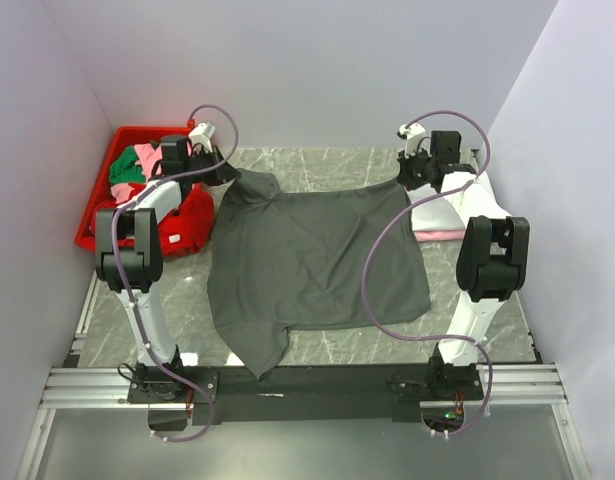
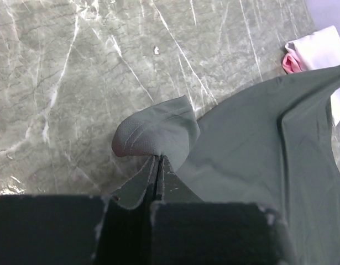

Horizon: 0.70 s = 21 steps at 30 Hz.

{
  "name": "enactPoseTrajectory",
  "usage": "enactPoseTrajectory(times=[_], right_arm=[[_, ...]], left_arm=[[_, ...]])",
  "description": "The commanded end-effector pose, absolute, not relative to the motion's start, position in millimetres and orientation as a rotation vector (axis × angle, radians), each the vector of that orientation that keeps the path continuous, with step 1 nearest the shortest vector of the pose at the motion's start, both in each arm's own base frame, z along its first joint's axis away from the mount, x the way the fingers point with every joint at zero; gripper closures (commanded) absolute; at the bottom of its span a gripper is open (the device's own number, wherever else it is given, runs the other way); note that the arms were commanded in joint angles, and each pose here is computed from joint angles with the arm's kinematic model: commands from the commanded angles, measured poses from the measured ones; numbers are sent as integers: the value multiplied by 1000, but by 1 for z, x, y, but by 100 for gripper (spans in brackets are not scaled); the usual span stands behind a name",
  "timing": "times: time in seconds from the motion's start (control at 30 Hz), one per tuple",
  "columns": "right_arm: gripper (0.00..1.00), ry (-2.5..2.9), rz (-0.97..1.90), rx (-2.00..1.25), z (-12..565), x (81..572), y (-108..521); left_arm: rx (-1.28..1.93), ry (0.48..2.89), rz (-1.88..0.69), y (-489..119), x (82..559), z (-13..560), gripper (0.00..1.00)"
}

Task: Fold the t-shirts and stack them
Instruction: Flatten the tshirt out

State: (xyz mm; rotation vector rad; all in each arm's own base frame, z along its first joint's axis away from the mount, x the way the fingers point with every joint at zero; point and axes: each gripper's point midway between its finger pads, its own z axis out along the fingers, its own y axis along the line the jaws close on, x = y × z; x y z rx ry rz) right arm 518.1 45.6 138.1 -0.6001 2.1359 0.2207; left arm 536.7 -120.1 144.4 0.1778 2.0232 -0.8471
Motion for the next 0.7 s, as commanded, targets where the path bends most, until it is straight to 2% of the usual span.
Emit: enactPoseTrajectory(times=[0.0, 0.37, 0.67], right_arm=[[100, 2111, 213, -615, 146, 519, 44], [100, 2103, 209, -605, 151, 513, 35], [100, 2094, 245, -714, 143, 500, 35]], left_arm=[[255, 1918, -820, -121, 532, 186, 99], [273, 1903, -788, -117, 508, 202, 99], [268, 1902, -767, -105, 511, 208, 99]])
